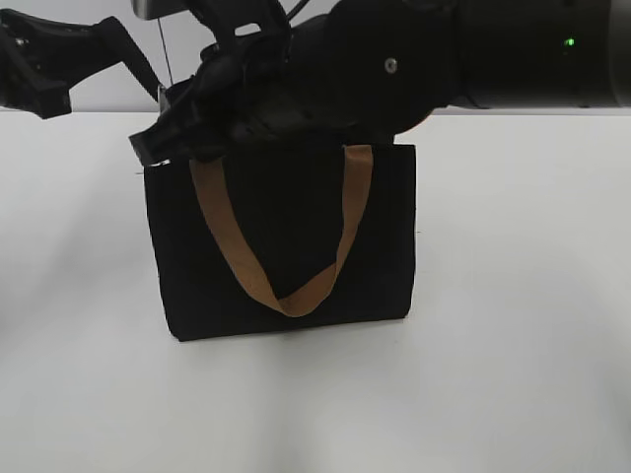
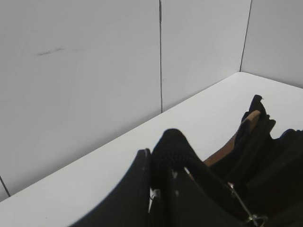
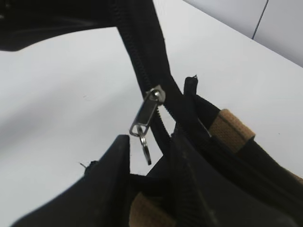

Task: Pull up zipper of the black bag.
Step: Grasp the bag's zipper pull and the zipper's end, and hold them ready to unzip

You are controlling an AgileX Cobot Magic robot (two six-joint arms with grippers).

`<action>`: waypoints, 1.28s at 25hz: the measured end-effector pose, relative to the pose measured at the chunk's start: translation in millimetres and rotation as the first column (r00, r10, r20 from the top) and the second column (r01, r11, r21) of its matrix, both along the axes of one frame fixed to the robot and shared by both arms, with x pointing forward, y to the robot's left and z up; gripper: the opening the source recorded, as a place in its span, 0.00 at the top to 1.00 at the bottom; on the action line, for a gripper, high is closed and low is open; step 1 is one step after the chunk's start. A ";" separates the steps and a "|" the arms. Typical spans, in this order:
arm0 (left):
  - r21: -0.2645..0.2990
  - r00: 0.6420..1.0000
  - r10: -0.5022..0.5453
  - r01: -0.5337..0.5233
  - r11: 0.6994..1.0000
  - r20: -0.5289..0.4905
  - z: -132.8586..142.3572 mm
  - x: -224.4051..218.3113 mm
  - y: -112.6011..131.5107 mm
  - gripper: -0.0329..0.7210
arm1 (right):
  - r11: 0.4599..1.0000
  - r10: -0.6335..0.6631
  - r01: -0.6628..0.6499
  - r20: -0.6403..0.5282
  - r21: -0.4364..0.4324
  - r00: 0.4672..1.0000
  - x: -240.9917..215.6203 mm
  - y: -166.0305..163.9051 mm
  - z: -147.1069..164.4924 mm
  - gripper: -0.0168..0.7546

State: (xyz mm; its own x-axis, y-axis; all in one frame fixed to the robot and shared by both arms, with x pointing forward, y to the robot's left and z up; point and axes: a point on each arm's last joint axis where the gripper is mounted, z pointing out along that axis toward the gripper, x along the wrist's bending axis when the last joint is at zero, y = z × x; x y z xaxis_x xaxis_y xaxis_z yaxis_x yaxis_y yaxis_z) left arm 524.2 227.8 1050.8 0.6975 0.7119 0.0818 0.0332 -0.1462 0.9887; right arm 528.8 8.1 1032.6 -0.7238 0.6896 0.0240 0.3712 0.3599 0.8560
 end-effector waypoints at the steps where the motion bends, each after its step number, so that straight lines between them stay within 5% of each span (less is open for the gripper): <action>1: 0.000 1.000 -0.001 0.001 1.000 0.000 0.0 -0.1 -0.3 0.93 | 1.000 0.002 -0.002 -0.002 -0.002 1.000 -0.5 0.9 -1.0 0.70; 15: 0.010 1.000 -0.029 0.029 1.000 0.007 -0.1 -1.8 -2.7 0.93 | 0.999 -0.001 0.002 -0.031 0.048 1.000 5.0 26.0 -8.7 0.70; 22: 0.019 0.999 -0.040 0.040 0.999 0.007 -0.7 -2.5 -3.3 0.93 | 0.997 -0.017 0.020 -0.048 0.072 0.999 6.2 27.3 -6.7 0.98; 32: 0.102 0.994 -0.043 0.053 0.993 -0.101 -9.4 -7.4 -2.2 0.93 | 0.999 -0.013 0.005 -0.172 -0.050 0.985 -5.6 16.4 -5.3 1.00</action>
